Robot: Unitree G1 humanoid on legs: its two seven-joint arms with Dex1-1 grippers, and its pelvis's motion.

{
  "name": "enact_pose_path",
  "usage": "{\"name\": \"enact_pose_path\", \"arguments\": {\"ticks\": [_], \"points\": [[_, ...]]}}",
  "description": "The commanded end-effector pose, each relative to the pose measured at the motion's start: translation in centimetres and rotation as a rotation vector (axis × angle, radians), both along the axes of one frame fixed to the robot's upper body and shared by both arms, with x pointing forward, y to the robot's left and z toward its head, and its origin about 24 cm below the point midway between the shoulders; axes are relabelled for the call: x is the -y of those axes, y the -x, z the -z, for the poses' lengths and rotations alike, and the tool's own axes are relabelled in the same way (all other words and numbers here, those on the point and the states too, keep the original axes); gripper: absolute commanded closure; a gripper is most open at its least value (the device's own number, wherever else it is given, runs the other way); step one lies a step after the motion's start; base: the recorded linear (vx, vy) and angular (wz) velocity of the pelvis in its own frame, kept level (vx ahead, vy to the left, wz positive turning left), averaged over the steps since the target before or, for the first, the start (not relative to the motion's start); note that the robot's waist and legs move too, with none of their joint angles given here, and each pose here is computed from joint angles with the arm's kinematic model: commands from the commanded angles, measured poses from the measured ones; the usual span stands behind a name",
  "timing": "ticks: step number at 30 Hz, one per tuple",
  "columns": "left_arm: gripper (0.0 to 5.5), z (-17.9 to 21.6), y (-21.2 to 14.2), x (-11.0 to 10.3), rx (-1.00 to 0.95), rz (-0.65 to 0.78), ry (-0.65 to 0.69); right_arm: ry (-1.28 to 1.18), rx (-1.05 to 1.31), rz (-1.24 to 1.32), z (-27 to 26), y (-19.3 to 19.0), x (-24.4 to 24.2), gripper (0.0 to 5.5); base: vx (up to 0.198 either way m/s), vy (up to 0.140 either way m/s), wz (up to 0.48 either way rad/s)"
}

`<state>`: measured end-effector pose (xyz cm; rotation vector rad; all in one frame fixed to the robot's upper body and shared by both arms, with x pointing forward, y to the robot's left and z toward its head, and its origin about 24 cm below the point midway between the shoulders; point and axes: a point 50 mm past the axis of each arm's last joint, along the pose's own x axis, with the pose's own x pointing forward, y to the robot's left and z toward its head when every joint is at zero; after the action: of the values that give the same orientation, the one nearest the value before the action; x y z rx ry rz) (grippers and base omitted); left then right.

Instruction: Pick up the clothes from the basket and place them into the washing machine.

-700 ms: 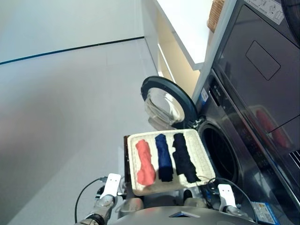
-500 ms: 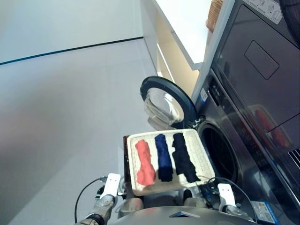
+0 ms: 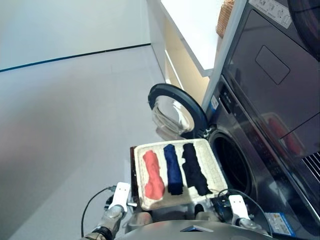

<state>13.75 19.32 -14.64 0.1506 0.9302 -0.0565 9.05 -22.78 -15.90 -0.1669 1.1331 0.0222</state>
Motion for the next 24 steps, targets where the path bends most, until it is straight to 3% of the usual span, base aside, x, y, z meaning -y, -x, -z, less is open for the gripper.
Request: {"name": "enact_pose_path", "arguments": {"ticks": [1, 7, 10, 13, 24], "points": [[0.00, -2.6, -5.2, 1.7, 0.202, 0.086, 0.016, 0.070, 0.153, -0.112, -1.7, -4.3, 0.6, 0.00, 0.000, 0.000, 0.000], [0.00, -6.0, -7.9, 3.4, 0.407, 0.115, 0.107, 0.072, 0.304, -0.204, -3.6, -6.9, -0.1, 0.00, 0.000, 0.000, 0.000], [0.00, -8.1, -9.4, 4.7, 0.524, 0.249, 0.055, 0.066, 0.400, -0.214, -4.9, -8.5, -0.7, 0.00, 0.000, 0.000, 0.000], [0.00, -9.1, -10.1, 5.8, 0.576, 0.258, 0.093, 0.052, 0.499, -0.215, -6.3, -10.1, -1.4, 0.00, 0.000, 0.000, 0.000], [0.00, -12.7, -13.7, 8.2, 0.722, 0.128, 0.179, -0.073, 1.065, -0.170, -16.8, -17.3, -5.1, 0.00, -0.064, -0.020, -0.007]]}}
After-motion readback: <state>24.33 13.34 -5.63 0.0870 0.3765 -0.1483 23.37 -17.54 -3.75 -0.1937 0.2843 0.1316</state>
